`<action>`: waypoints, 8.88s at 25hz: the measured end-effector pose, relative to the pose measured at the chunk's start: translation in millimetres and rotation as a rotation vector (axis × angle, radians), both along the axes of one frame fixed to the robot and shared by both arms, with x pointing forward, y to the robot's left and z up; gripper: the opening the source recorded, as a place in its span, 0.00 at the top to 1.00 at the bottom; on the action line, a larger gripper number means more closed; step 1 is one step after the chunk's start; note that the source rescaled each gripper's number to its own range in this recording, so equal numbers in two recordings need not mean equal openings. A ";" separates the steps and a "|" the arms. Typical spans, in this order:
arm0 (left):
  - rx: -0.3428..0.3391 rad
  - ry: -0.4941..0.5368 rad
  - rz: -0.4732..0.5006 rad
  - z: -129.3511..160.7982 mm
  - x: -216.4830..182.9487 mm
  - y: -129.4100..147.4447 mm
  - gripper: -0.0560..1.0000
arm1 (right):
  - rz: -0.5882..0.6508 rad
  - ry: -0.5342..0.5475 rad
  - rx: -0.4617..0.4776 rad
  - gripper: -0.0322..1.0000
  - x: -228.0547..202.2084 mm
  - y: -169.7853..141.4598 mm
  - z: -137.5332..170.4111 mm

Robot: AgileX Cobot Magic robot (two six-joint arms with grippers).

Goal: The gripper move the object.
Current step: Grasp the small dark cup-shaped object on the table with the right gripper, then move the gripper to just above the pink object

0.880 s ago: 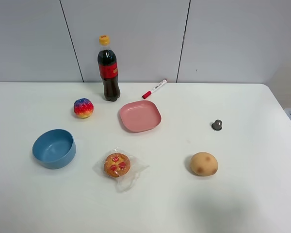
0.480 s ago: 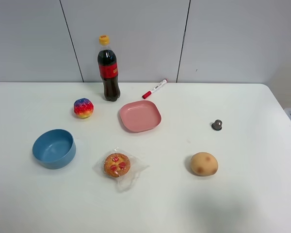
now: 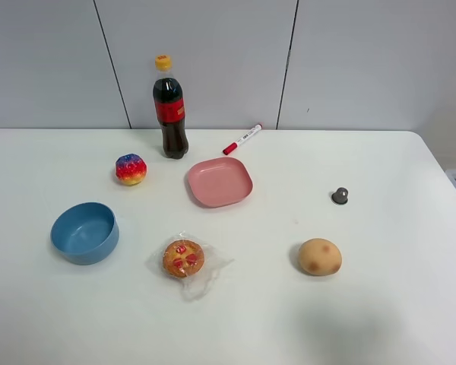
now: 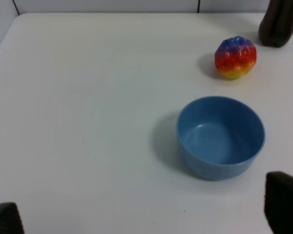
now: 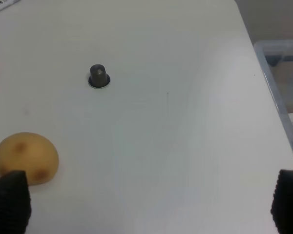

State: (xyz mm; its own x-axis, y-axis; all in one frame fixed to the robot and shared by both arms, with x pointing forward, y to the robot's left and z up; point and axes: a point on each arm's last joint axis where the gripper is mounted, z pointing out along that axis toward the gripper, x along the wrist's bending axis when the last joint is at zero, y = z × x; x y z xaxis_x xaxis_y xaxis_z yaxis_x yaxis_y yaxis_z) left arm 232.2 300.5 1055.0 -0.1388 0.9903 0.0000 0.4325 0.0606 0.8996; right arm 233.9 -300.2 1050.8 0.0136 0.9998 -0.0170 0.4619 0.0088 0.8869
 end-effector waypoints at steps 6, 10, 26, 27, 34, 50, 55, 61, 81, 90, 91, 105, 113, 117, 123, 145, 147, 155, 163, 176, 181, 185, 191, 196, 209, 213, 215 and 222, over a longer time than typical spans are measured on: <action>0.000 0.000 0.000 0.0 0.0 0.0 0.00 | 0.000 0.000 0.000 0.00 0.0 0.0 0.0; 0.000 0.000 0.000 0.0 0.0 0.0 0.00 | 0.000 0.000 0.000 0.00 0.0 0.0 0.0; 0.000 0.000 0.000 0.0 0.0 0.0 0.00 | -0.052 0.073 -0.001 0.00 66.3 -4.3 133.8; 0.000 0.000 0.000 0.0 0.0 0.0 0.00 | -0.053 0.084 -0.002 0.00 76.3 -4.5 141.0; 0.000 0.000 0.000 0.0 0.0 0.0 0.00 | -0.058 0.311 -0.005 0.00 166.0 -4.9 155.4; 0.000 0.000 0.000 0.0 0.0 0.0 0.00 | -0.024 0.733 -0.019 0.00 315.3 -3.5 40.0; 0.000 0.000 0.000 0.0 0.0 0.0 0.00 | 0.000 0.759 -0.033 0.00 342.4 -3.1 6.3; 0.000 0.000 0.000 0.0 0.0 0.0 0.00 | 0.054 0.804 -0.024 0.00 374.0 1.7 -47.7; 0.000 0.000 0.000 0.0 0.0 0.0 0.00 | 0.198 0.830 -0.104 0.00 404.0 50.3 -134.5; 0.000 0.000 0.000 0.0 0.0 0.0 0.00 | 0.180 0.877 -0.092 0.03 404.2 50.3 -152.5; 0.000 0.000 0.000 0.0 0.0 0.0 0.00 | 0.177 0.877 -0.090 0.04 404.3 50.3 -152.5; 0.000 0.000 0.000 0.0 0.0 0.0 0.00 | 0.134 0.916 -0.060 0.07 402.2 50.0 -159.1; 0.000 0.000 0.000 0.0 0.0 0.0 0.00 | 0.132 0.910 -0.058 0.09 403.0 50.1 -160.0; 0.000 0.000 0.000 0.0 0.0 0.0 0.00 | 0.132 0.910 -0.057 0.15 402.9 50.1 -160.0; 0.000 0.000 0.000 0.0 0.0 0.0 0.00 | 0.123 0.919 -0.051 0.54 402.1 50.1 -160.1; 0.000 0.000 0.000 0.0 0.0 0.0 0.00 | 0.122 0.934 -0.051 0.97 400.3 49.9 -157.8; 0.000 0.000 0.000 0.0 0.0 0.0 0.00 | 0.127 0.937 -0.054 0.97 398.1 49.6 -149.5; 0.000 0.000 0.000 0.0 0.0 0.0 0.00 | 0.236 0.899 -0.135 0.97 378.8 47.5 -82.8; 0.000 0.000 0.000 0.0 0.0 0.0 0.00 | 0.519 0.801 -0.318 0.97 355.3 96.7 -42.2; 0.000 0.000 0.000 0.0 0.0 0.0 0.00 | 0.778 0.407 -0.323 0.97 327.0 230.0 -33.5; 0.000 0.000 0.000 0.0 0.0 0.0 0.00 | 0.768 0.321 -0.282 0.97 340.0 243.8 -51.5; 0.000 0.000 0.000 0.0 0.0 0.0 0.00 | 0.765 0.300 -0.273 0.97 351.8 252.5 -80.9; 0.000 0.000 0.000 0.0 0.0 0.0 0.00 | 0.760 0.366 -0.268 0.97 375.1 270.0 -114.7; 0.000 0.000 0.000 0.0 0.0 0.0 0.00 | 0.742 0.471 -0.268 0.97 399.7 287.9 -105.8; 0.000 0.000 0.000 0.0 0.0 0.0 0.00 | 0.706 0.747 -0.340 0.97 408.9 292.3 -112.3; 0.000 0.000 0.000 0.0 0.0 0.0 0.00 | 0.699 0.800 -0.350 0.97 409.7 292.8 -136.3; 0.000 0.000 0.000 0.0 0.0 0.0 0.00 | 0.699 0.809 -0.351 0.97 410.3 293.4 -144.4; 0.000 0.000 0.000 0.0 0.0 0.0 0.00 | 0.701 0.779 -0.337 0.97 413.2 296.0 -148.8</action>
State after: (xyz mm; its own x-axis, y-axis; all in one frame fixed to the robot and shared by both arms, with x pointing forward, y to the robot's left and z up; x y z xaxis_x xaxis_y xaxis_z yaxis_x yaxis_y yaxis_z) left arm 232.2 300.5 1055.0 -0.1388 0.9903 0.0000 0.4325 0.0606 0.8996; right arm 647.2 -4.2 902.0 -0.6883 0.7238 -0.0483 0.6916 0.6749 0.2575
